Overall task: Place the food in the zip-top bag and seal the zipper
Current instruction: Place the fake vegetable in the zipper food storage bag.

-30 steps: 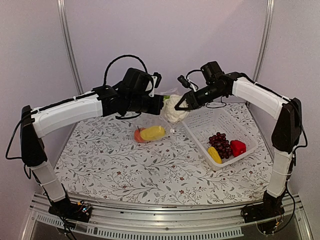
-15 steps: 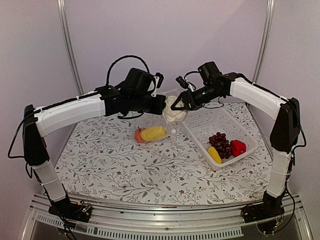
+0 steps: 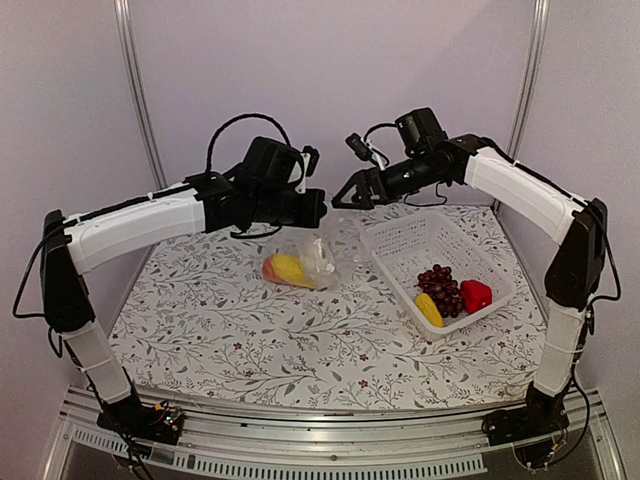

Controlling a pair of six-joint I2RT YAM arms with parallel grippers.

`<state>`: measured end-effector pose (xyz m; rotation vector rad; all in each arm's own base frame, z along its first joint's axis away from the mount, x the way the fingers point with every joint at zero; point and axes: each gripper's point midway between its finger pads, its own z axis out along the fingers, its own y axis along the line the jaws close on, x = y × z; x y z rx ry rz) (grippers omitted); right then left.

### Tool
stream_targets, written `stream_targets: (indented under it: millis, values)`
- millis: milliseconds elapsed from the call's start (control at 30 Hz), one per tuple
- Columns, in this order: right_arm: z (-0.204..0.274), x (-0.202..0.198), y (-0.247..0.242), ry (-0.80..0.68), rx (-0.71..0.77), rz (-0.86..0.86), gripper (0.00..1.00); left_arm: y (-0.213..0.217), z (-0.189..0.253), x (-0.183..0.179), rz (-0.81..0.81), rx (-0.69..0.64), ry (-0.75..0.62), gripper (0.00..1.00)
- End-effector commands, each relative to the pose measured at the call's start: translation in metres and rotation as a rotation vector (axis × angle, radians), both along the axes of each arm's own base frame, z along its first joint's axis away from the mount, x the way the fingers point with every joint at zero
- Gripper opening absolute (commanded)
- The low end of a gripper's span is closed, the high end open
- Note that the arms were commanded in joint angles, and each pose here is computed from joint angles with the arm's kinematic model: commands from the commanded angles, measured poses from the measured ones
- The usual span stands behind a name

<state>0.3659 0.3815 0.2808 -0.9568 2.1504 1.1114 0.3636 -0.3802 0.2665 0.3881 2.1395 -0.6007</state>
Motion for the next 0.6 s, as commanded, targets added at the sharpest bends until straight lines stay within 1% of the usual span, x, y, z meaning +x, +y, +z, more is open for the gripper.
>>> stream_targets:
  millis: [0, 67, 133, 200, 233, 267, 333, 367, 467, 567]
  values:
    - [0.07, -0.014, -0.023, -0.255, 0.008, -0.007, 0.99, 0.027, 0.028, 0.014, 0.056, -0.037, -0.043, 0.0]
    - [0.08, -0.015, -0.035, -0.307, -0.01, -0.026, 0.99, 0.047, 0.041, 0.022, 0.099, -0.02, -0.065, 0.0]
    - [0.091, -0.014, -0.05, -0.353, -0.016, -0.055, 0.99, 0.068, 0.067, 0.025, 0.134, -0.025, -0.09, 0.0]
    - [0.092, -0.008, -0.064, -0.365, -0.027, -0.09, 0.99, 0.078, 0.098, 0.02, 0.121, -0.024, -0.156, 0.0]
    - [0.084, -0.004, -0.069, -0.355, -0.041, -0.102, 0.99, 0.084, 0.101, 0.02, 0.124, -0.006, -0.177, 0.0]
    - [0.076, -0.002, -0.071, -0.338, -0.048, -0.108, 0.99, 0.089, 0.093, 0.022, 0.126, 0.024, -0.174, 0.0]
    - [0.059, -0.003, -0.065, -0.294, -0.047, -0.073, 0.99, 0.095, 0.068, 0.029, 0.123, 0.076, -0.111, 0.0]
    - [0.047, -0.002, -0.058, -0.26, -0.045, -0.044, 0.95, 0.094, 0.058, 0.03, 0.114, 0.084, -0.082, 0.0]
    - [0.026, -0.001, -0.042, -0.177, -0.015, 0.015, 0.84, 0.083, 0.037, 0.028, 0.074, 0.049, -0.035, 0.0]
    - [0.0, 0.003, -0.022, -0.099, -0.01, 0.058, 0.8, 0.077, 0.027, 0.027, 0.072, -0.008, -0.023, 0.0]
